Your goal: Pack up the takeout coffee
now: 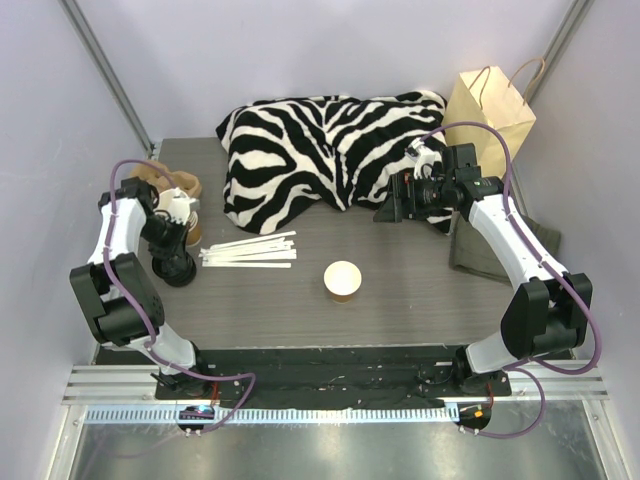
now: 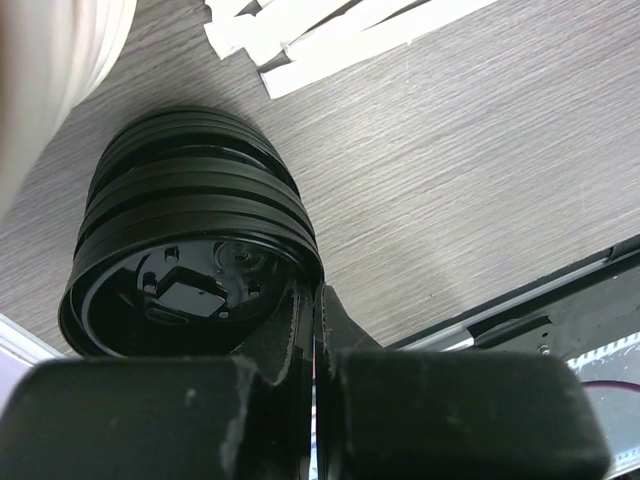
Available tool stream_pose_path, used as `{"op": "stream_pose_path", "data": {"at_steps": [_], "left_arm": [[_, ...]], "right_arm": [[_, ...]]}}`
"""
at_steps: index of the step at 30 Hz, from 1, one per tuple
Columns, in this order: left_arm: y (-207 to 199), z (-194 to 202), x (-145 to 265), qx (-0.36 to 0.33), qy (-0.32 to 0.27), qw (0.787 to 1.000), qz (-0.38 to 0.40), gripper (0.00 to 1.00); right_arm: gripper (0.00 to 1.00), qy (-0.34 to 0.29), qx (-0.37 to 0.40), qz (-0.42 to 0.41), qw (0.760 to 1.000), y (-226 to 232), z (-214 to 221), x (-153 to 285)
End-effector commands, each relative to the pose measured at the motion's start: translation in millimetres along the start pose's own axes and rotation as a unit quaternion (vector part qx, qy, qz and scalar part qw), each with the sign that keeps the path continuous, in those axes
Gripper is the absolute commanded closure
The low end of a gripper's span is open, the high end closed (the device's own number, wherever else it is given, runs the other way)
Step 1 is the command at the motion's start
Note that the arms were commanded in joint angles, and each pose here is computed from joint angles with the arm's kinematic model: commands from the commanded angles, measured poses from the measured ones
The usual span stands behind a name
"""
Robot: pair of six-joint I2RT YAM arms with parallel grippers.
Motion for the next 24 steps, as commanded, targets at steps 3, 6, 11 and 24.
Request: {"op": "stream_pose_path", "data": {"at_steps": [3,6,11,24], "left_arm": [[-6.5,-9.7,33.6,-0.019,-0.027,0.999,-0.033,1.00],[-9.2,-11.8,44.3,-0.021,-0.032,0.999,-0.038,1.00],[-10.4,-11.0,51.8,-0.024,-0.029,0.998,-0.051,1.00],[-27.5,-2.6,45.0,-0.017,-0.048,0.998,-0.022,1.00]], "right_arm": [[0.00,-0.029,0.023,-0.014,0.999,11.9,-15.3,6.7],[0.00,-0.032,0.024,-0.015,0.999,13.0,-15.9,8.3],[0.00,-0.029,0.022,-0.019,0.999,13.4,-16.8,6.6],[0.00,-0.024,0.027,-0.075,0.997,44.8,-17.9,-11.7]]}}
Point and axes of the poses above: each gripper's point midway between its finger pads, its own x axis back along the fingers, its own y axis along the line the jaws close on, z = x × y, the point moved 8 cm from there along x, back along the fingers, and after that the axes turned 12 degrees about -x, right-handed, at the moved point
